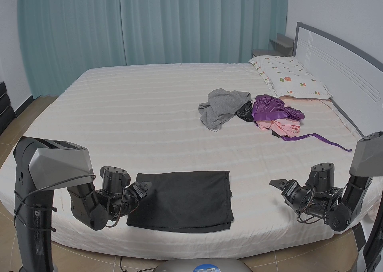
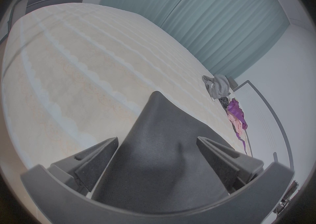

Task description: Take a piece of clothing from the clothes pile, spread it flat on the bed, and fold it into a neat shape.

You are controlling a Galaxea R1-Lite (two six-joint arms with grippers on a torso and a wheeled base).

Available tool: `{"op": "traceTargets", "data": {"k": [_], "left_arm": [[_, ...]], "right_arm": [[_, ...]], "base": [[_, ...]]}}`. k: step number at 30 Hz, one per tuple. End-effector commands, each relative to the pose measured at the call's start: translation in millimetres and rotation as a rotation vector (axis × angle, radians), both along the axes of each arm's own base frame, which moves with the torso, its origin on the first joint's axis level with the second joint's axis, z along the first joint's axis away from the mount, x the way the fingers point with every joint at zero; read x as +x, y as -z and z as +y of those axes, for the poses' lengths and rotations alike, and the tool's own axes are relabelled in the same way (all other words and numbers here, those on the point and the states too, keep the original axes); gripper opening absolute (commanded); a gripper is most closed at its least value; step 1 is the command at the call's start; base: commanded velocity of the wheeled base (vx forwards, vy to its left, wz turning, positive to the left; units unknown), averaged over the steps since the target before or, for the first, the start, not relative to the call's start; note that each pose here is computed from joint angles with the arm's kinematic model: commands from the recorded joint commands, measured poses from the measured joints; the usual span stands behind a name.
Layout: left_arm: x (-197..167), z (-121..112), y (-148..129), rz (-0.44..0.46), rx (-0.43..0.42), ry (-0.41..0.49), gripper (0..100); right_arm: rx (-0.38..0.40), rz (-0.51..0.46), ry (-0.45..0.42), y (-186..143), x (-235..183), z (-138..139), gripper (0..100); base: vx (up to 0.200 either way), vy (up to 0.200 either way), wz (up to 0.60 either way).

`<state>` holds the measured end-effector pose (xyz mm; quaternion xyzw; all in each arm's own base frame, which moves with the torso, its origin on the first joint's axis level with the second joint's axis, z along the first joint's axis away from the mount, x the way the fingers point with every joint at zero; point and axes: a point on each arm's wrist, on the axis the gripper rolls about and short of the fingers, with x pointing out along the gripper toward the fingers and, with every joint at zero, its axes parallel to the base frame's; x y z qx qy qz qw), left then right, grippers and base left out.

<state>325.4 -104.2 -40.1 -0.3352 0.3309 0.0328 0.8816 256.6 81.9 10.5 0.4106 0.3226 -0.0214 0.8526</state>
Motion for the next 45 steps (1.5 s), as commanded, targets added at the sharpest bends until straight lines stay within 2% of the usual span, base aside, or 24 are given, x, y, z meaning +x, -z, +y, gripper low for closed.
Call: {"op": "traceTargets", "data": {"k": [1,2,3,23,36,45], "left_arm": [[0,0,3,0.009,0.005,-0.002,100],[0,0,3,0.008,0.006,-0.003,100],[-1,0,4,0.01,0.006,-0.001,0],[-11,0,6,0.014,0.052,-0.06,0],[-12,1,4,0.02,0.004,-0.111,0],[-12,1,3,0.019,-0.001,-0.115,0]], "right_arm": [[-0.001,0.004,0.0,1,0,0,100],[-0.001,0.004,0.0,1,0,0,100],[-0.001,0.004,0.0,1,0,0,100],[-0.002,0.007,0.001,1,-2,-1,100],[-0.003,0.011,0.001,2,-2,-1,100],[-0.003,0.012,0.001,2,-2,-1,100]], "base": [[0.0,0.0,0.0],[0.0,0.0,0.0],[0.0,0.0,0.0],[0.0,0.0,0.0],[0.0,0.0,0.0],[0.0,0.0,0.0]]}}
